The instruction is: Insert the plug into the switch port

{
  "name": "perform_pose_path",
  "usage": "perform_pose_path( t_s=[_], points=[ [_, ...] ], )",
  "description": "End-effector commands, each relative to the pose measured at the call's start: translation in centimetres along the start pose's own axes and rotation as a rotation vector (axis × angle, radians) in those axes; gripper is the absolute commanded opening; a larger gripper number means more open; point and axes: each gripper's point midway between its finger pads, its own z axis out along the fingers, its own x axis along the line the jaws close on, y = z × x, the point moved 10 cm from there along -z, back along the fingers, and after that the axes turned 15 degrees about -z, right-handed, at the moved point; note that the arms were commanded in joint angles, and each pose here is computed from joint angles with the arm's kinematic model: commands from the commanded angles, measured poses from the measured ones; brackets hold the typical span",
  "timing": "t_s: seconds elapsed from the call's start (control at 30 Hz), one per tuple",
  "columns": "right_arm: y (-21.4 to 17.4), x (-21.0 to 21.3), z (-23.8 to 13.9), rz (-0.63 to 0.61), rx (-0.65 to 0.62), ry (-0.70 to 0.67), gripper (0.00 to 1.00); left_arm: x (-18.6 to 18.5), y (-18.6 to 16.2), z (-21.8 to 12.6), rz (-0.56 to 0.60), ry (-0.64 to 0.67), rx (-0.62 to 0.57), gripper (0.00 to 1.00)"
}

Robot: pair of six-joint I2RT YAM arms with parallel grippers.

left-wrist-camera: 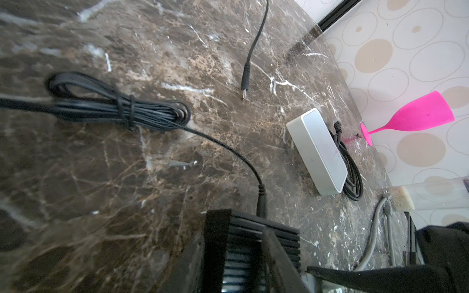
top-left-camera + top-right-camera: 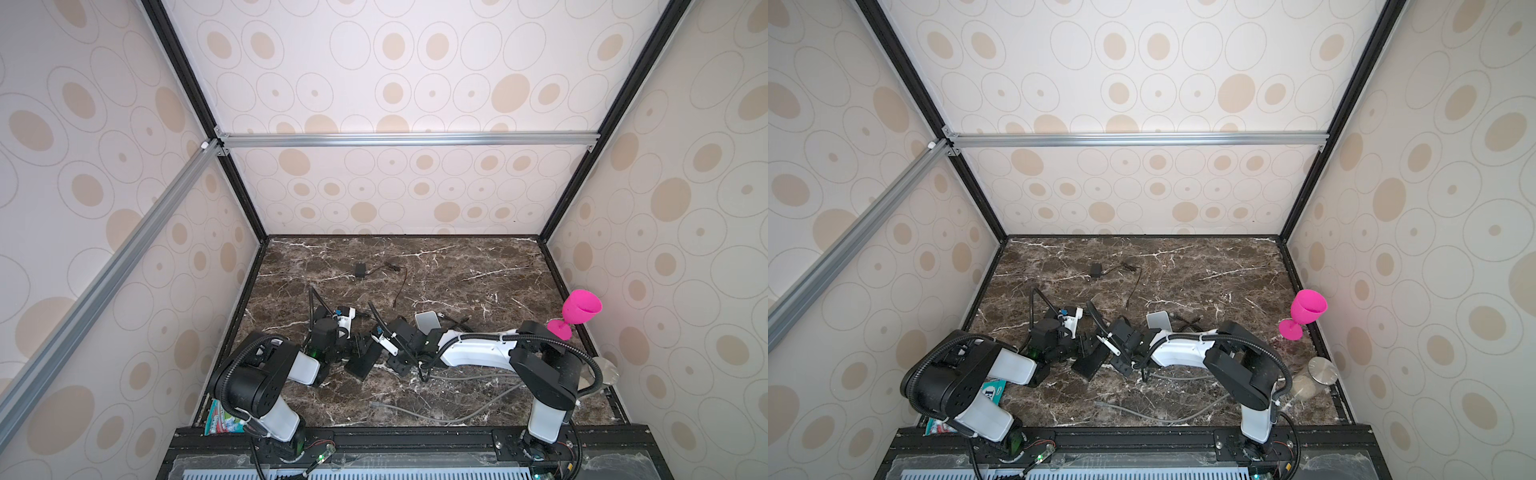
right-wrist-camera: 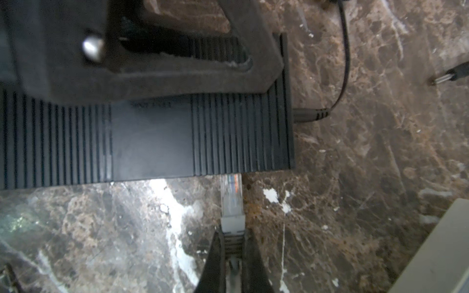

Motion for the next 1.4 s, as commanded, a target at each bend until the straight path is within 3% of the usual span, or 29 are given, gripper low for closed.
perform_pose_path(
  t_s=[0.0, 1.1, 1.37],
  points=[
    [0.7, -0.5, 0.4, 0.011, -0.013, 0.0, 0.0, 1.7, -1.9, 0.2, -0.064, 0.096, 0.104, 0.37],
    [2.2, -1.0, -2.0, 0.006, -0.088, -0.006, 0.0, 2.1, -2.0, 0.5, -0.063, 0.135, 0.113, 0.37],
    [2.2, -0.8, -1.1, 0.003, -0.079, 0.004, 0.0, 2.1, -2.0, 0.5, -0.06, 0.134, 0.115, 0.37]
  ],
)
